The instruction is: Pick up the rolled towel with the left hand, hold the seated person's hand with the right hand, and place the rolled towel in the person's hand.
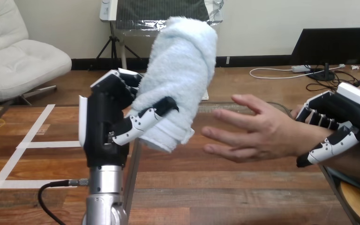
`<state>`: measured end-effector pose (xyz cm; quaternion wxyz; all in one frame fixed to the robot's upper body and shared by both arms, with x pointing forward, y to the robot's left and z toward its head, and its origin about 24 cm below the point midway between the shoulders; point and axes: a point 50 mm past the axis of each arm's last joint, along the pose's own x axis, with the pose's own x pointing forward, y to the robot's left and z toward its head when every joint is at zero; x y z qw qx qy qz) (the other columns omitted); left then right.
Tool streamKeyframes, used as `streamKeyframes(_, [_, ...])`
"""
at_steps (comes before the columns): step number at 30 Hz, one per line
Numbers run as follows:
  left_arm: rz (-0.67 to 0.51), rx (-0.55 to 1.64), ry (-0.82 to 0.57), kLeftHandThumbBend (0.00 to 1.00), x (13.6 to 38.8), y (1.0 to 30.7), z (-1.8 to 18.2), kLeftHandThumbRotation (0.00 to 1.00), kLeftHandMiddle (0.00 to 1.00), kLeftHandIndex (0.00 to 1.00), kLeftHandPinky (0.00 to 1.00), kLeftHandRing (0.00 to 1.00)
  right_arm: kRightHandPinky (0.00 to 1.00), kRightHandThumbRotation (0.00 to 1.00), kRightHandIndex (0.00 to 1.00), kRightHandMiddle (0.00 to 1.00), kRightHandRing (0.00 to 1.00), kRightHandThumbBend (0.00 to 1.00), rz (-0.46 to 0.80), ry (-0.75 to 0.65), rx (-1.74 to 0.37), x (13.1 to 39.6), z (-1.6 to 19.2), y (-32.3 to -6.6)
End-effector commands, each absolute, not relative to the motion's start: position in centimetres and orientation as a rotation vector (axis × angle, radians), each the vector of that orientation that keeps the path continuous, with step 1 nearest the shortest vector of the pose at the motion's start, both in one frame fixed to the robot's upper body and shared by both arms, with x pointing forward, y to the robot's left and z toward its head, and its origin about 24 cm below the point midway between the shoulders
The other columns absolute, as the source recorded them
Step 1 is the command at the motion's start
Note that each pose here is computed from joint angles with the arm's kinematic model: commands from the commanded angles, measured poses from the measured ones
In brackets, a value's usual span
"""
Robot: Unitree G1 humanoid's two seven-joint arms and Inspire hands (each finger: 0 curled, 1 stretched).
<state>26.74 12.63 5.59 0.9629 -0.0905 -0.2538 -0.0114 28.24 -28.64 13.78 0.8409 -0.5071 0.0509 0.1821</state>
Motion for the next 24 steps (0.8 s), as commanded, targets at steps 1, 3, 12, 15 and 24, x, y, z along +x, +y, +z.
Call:
streamKeyframes(1, [-0.064,-0.278,-0.64,0.52,28.2,9.5,8.6,0.0,0.37,0.38,0.26,0.32,0.32,0.05,0.51,0.44,0.38,0.91,0.401,0.065,-1.06,28.8,14.4,-27.8])
streamKeyframes(3, [-0.072,-0.281,-0.637,0.52,28.2,9.3,8.5,0.0,0.37,0.38,0.26,0.33,0.33,0.05,0.51,0.44,0.38,0.91,0.403,0.06,-1.058,28.9,14.5,-27.7])
streamKeyframes(12, [-0.102,-0.294,-0.614,0.55,28.4,8.2,8.2,0.0,0.38,0.39,0.27,0.33,0.33,0.07,0.51,0.44,0.38,0.92,0.405,0.049,-1.043,29.0,14.7,-27.2])
streamKeyframes(15, [-0.116,-0.315,-0.598,0.56,28.5,7.6,8.0,0.0,0.38,0.39,0.28,0.34,0.33,0.07,0.51,0.44,0.39,0.92,0.408,0.039,-1.041,29.0,14.8,-26.8])
streamKeyframes(24, [-0.143,-0.344,-0.571,0.59,28.8,6.3,7.6,0.0,0.39,0.4,0.29,0.35,0.34,0.08,0.52,0.45,0.41,0.91,0.412,0.027,-1.038,29.1,15.2,-26.1])
